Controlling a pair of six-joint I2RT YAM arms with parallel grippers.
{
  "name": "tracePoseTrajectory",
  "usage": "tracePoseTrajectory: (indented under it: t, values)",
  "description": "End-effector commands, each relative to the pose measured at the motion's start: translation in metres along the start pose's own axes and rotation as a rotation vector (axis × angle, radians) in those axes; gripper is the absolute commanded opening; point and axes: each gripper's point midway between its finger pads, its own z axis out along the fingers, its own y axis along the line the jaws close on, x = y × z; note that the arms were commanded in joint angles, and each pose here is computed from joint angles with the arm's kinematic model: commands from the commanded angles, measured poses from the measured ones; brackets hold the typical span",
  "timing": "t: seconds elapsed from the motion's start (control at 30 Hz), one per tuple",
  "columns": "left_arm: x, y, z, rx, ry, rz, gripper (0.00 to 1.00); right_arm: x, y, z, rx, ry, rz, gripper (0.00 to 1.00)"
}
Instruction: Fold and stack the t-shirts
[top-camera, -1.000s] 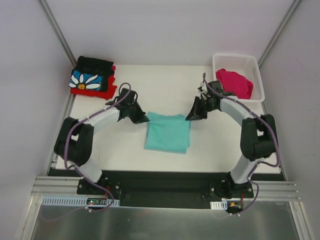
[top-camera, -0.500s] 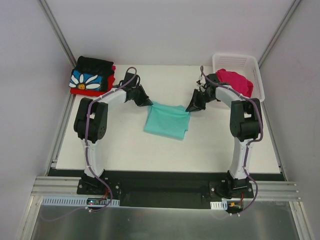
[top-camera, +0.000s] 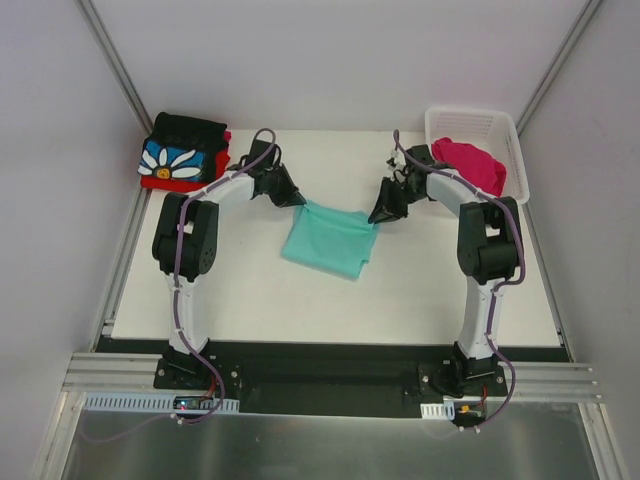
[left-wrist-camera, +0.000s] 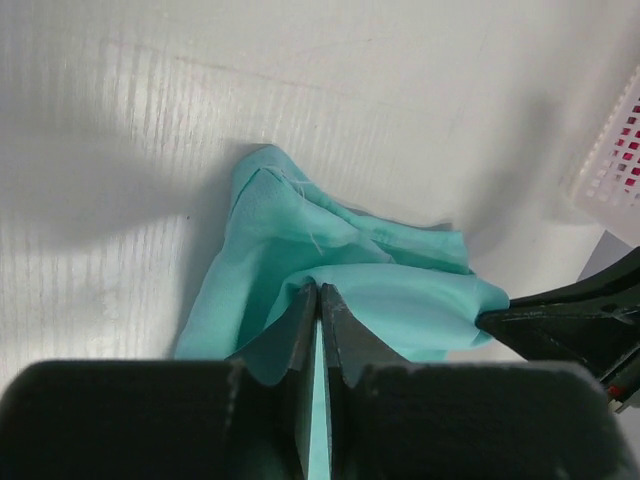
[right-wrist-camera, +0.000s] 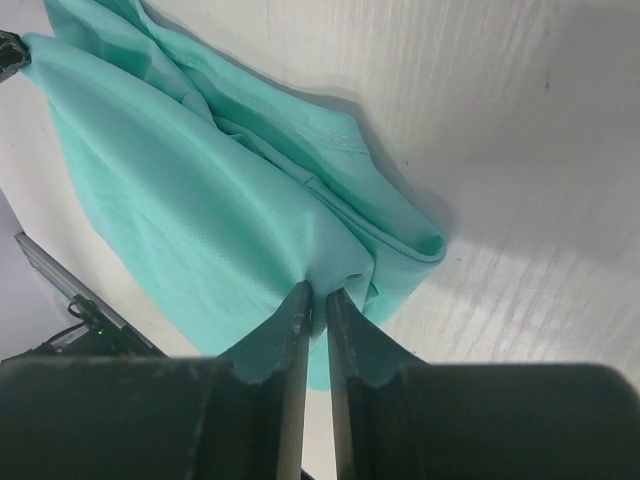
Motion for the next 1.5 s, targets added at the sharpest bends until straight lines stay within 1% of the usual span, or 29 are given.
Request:
tracePoseTrajectory:
  t: [0.0, 0.03, 0.07, 0.1, 0.13, 0.17, 0.2, 0.23, 0.33, 0.4, 0.43, 0.53, 0.73, 0.87, 1.07, 1.13, 1.2, 1.23, 1.3, 1.33, 1.37, 1.4, 1.47]
  values:
    - [-0.025, -0.004, -0.001, -0.001, -0.059, 0.03, 0.18, -0.018, 0.012, -0.017, 0.012, -0.063, -0.091, 0.16]
    - [-0.026, -0.005, -0.001, 0.0, -0.061, 0.038, 0.25, -0.02, 0.013, -0.018, 0.017, -0.072, -0.099, 0.2]
    - [-0.028, -0.005, -0.001, -0.004, -0.072, 0.044, 0.29, -0.02, 0.014, -0.019, 0.02, -0.074, -0.101, 0.3]
    - [-0.029, -0.005, -0.002, -0.006, -0.075, 0.05, 0.35, -0.021, 0.015, -0.019, 0.017, -0.076, -0.129, 0.35]
    - [-0.031, -0.007, -0.004, -0.005, -0.084, 0.061, 0.46, -0.023, 0.016, -0.021, 0.018, -0.086, -0.138, 0.37]
    - [-0.034, -0.007, -0.005, -0.006, -0.094, 0.07, 0.61, -0.025, 0.016, -0.022, 0.023, -0.09, -0.141, 0.39]
    - [-0.035, -0.009, -0.007, -0.004, -0.1, 0.078, 0.74, -0.027, 0.016, -0.022, 0.03, -0.098, -0.149, 0.41]
    - [-0.038, -0.011, -0.01, -0.002, -0.112, 0.095, 0.99, -0.029, 0.016, -0.023, 0.032, -0.104, -0.156, 0.43]
    - [-0.042, -0.016, -0.02, 0.003, -0.137, 0.119, 0.99, -0.034, 0.029, -0.031, 0.007, -0.134, -0.195, 0.43]
    - [-0.038, -0.016, -0.026, 0.002, -0.135, 0.125, 0.99, -0.031, 0.041, -0.035, -0.007, -0.146, -0.233, 0.43]
    - [-0.039, -0.023, -0.037, 0.016, -0.15, 0.137, 0.99, -0.032, 0.05, -0.043, -0.013, -0.169, -0.257, 0.44]
    - [-0.031, -0.028, -0.052, 0.036, -0.15, 0.148, 0.99, -0.028, 0.067, -0.051, -0.027, -0.181, -0.285, 0.42]
    - [-0.014, -0.044, -0.07, 0.114, -0.104, 0.166, 0.99, -0.017, 0.095, -0.059, -0.047, -0.196, -0.331, 0.44]
    - [-0.005, -0.055, -0.073, 0.161, -0.064, 0.164, 0.99, -0.012, 0.097, -0.052, -0.05, -0.176, -0.331, 0.44]
    - [-0.004, -0.066, -0.078, 0.187, -0.066, 0.176, 0.99, -0.007, 0.095, -0.046, -0.041, -0.162, -0.341, 0.43]
    - [-0.002, -0.069, -0.074, 0.194, -0.057, 0.174, 0.99, -0.01, 0.094, -0.04, -0.045, -0.163, -0.337, 0.4]
    - [-0.001, -0.074, -0.068, 0.224, -0.046, 0.17, 0.99, -0.013, 0.095, -0.035, -0.061, -0.169, -0.339, 0.38]
    - [0.002, -0.077, -0.065, 0.25, -0.032, 0.166, 0.99, -0.015, 0.095, -0.031, -0.068, -0.168, -0.334, 0.35]
    - [0.002, -0.08, -0.053, 0.303, -0.022, 0.146, 0.99, -0.022, 0.09, -0.021, -0.079, -0.169, -0.325, 0.31]
    - [0.005, -0.081, -0.05, 0.323, -0.002, 0.144, 0.99, -0.025, 0.088, -0.016, -0.088, -0.162, -0.31, 0.31]
    - [0.002, -0.082, -0.047, 0.321, -0.008, 0.147, 0.99, -0.027, 0.081, -0.007, -0.094, -0.142, -0.29, 0.31]
    - [-0.001, -0.076, -0.039, 0.303, -0.013, 0.147, 0.99, -0.03, 0.077, -0.005, -0.098, -0.136, -0.251, 0.31]
    - [-0.011, -0.069, -0.034, 0.269, -0.034, 0.135, 0.99, -0.035, 0.07, -0.002, -0.089, -0.137, -0.238, 0.33]
